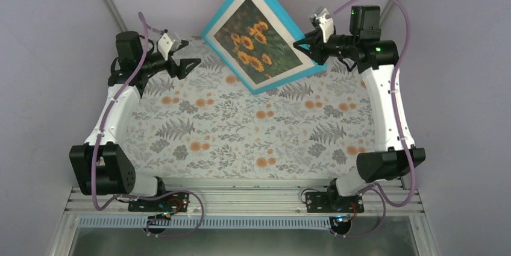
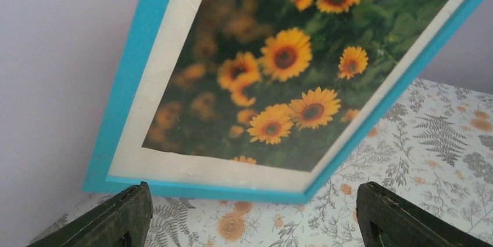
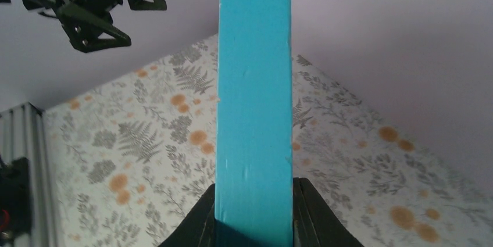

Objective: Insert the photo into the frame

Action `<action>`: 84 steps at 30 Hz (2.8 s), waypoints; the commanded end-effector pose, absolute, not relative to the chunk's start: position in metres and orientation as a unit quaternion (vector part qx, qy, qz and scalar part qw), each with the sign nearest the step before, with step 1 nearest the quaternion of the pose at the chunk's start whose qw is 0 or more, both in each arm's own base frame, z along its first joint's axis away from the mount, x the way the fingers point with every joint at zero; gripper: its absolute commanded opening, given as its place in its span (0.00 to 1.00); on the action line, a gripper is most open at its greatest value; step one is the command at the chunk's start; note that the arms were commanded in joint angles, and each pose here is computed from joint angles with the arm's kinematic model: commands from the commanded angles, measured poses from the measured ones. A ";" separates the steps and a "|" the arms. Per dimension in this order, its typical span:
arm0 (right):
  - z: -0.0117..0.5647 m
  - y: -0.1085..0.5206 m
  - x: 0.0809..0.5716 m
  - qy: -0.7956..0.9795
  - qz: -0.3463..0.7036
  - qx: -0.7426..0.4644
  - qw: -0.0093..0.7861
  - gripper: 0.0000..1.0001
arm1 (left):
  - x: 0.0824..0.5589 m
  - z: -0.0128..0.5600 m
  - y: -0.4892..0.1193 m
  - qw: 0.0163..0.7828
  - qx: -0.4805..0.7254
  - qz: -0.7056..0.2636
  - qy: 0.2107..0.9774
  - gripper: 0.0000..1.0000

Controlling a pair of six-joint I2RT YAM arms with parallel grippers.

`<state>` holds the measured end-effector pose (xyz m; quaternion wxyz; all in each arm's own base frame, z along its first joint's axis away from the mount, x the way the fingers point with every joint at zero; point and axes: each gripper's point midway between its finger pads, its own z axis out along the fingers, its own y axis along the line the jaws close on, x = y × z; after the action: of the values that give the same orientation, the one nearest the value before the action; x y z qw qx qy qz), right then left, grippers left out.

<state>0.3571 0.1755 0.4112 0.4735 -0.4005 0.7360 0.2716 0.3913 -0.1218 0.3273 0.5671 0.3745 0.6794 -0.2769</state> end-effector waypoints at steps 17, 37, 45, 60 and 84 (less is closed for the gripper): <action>0.350 0.159 0.347 0.742 0.469 -0.347 0.332 0.04 | 0.396 0.317 -0.123 0.511 0.398 -0.332 0.686 0.88; 0.182 0.083 0.427 0.812 0.518 -0.149 0.224 0.10 | 0.404 0.259 -0.128 0.444 0.317 -0.390 0.741 0.87; 0.122 0.057 0.453 0.815 0.539 -0.076 0.196 0.45 | 0.414 0.238 -0.124 0.424 0.296 -0.372 0.771 0.87; 0.135 -0.025 0.499 0.892 0.345 -0.069 0.285 1.00 | 0.459 0.182 -0.105 0.393 0.288 -0.260 0.834 0.88; 0.026 0.058 0.286 0.933 0.134 -0.309 0.131 0.41 | 0.605 0.051 -0.153 0.303 0.331 -0.139 0.883 0.62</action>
<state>0.2738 0.0635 0.0460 0.1265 -0.3133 0.9240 0.1787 0.6006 -0.1490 0.0614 0.3264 0.3207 0.8745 -0.1606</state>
